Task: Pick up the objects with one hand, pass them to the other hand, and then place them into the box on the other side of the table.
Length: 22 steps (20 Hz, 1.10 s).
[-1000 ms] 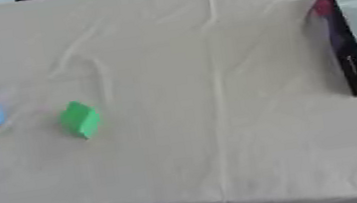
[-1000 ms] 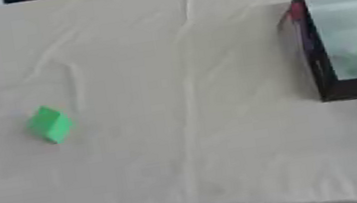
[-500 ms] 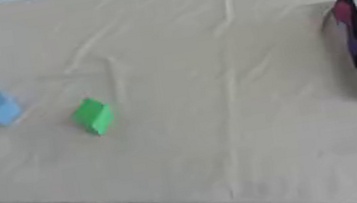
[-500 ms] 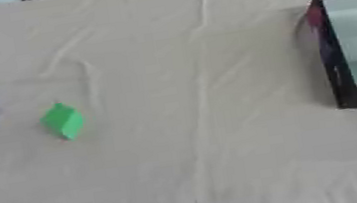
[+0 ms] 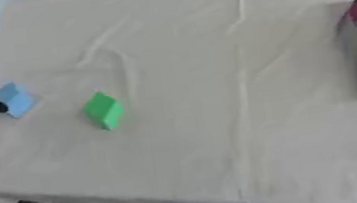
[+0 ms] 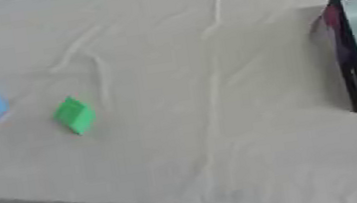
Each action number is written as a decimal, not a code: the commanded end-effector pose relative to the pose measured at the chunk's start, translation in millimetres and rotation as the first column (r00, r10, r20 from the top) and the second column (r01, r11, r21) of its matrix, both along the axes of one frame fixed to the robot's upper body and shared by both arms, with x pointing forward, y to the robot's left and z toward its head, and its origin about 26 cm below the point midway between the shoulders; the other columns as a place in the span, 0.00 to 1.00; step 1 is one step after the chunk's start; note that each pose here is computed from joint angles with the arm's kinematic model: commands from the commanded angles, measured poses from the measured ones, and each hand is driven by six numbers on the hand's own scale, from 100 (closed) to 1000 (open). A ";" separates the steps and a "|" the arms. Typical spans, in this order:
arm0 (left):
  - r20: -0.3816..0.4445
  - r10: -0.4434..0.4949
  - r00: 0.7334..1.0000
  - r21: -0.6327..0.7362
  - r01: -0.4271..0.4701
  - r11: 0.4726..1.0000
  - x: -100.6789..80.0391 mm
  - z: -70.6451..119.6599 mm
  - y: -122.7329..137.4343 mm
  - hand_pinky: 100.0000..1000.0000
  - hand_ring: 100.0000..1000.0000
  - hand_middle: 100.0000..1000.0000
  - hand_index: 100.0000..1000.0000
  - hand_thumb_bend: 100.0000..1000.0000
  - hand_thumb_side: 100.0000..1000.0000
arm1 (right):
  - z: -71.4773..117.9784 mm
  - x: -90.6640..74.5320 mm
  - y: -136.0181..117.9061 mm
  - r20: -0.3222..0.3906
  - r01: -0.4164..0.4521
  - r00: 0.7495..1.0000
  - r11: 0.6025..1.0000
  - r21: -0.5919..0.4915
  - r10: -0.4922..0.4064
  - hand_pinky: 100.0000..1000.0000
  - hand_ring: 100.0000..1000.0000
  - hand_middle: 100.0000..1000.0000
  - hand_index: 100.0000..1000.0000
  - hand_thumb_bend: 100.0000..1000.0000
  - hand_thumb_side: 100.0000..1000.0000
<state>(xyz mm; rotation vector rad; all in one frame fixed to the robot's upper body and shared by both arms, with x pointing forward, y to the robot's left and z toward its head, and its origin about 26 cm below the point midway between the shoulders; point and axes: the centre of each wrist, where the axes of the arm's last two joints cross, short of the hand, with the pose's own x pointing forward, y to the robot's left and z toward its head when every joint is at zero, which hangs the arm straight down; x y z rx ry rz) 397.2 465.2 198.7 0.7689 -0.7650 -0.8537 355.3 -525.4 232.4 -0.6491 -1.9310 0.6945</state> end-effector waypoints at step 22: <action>-0.009 0.030 1.000 0.074 -0.029 0.997 12.3 -9.1 0.5 0.80 0.84 0.76 0.76 0.60 0.00 | 3.5 -7.4 -9.9 0.000 0.039 0.999 0.998 -0.056 -0.039 1.00 0.94 0.89 0.89 0.00 0.21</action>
